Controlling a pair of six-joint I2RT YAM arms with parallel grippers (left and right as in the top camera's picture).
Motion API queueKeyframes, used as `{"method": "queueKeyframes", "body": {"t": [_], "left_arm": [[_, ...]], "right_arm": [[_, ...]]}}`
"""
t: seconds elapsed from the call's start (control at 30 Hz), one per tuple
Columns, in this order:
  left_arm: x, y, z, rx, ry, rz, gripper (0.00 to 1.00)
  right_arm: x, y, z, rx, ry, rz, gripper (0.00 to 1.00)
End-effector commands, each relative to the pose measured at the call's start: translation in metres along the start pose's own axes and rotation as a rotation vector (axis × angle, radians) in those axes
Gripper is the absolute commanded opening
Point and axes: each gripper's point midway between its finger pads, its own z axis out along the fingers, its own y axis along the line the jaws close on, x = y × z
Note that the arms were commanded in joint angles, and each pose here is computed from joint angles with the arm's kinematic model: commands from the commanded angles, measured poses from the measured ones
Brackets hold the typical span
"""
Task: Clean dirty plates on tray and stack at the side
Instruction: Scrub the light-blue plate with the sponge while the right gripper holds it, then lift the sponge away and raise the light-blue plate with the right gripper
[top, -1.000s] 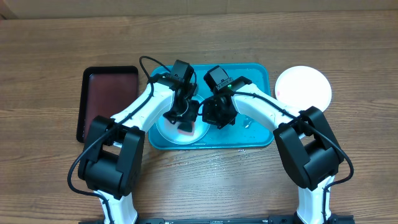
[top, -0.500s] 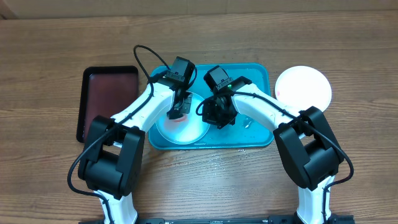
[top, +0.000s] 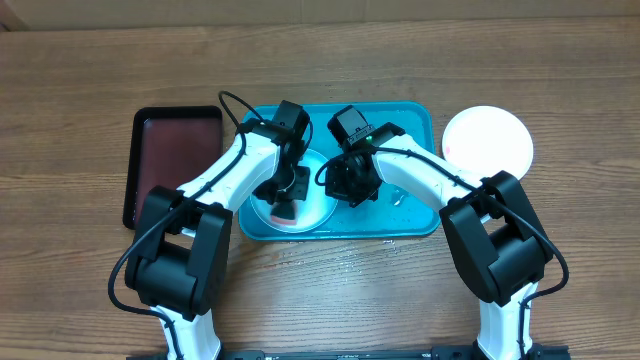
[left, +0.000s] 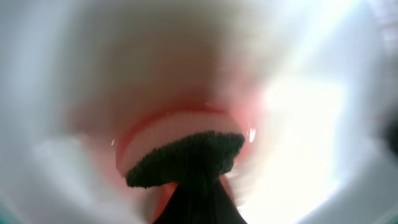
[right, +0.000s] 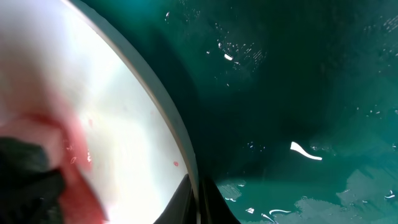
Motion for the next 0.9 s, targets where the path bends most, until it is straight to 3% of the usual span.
{"method": "queueKeyframes", "body": {"t": [0.0, 0.1, 0.37, 0.5, 0.67, 0.87], "left_arm": [[-0.009, -0.032, -0.003, 0.174, -0.028, 0.048, 0.04], [-0.031, -0.032, -0.004, 0.162, -0.122, 0.061, 0.04], [-0.079, 0.034, -0.018, -0.241, -0.35, 0.013, 0.04], [-0.076, 0.061, -0.026, -0.384, -0.357, -0.048, 0.04], [-0.06, 0.066, -0.031, -0.403, -0.292, -0.127, 0.04], [-0.064, 0.064, -0.075, -0.407, -0.266, -0.196, 0.04]], "right_arm": [[0.009, -0.013, 0.013, 0.053, 0.023, -0.005, 0.04], [0.01, -0.013, 0.014, 0.053, 0.023, -0.005, 0.04], [0.01, -0.013, 0.014, 0.053, 0.023, -0.005, 0.04], [0.01, -0.013, 0.014, 0.053, 0.023, -0.005, 0.04], [0.01, -0.013, 0.013, 0.053, 0.023, -0.004, 0.04], [0.01, -0.013, 0.013, 0.052, 0.025, -0.005, 0.04]]}}
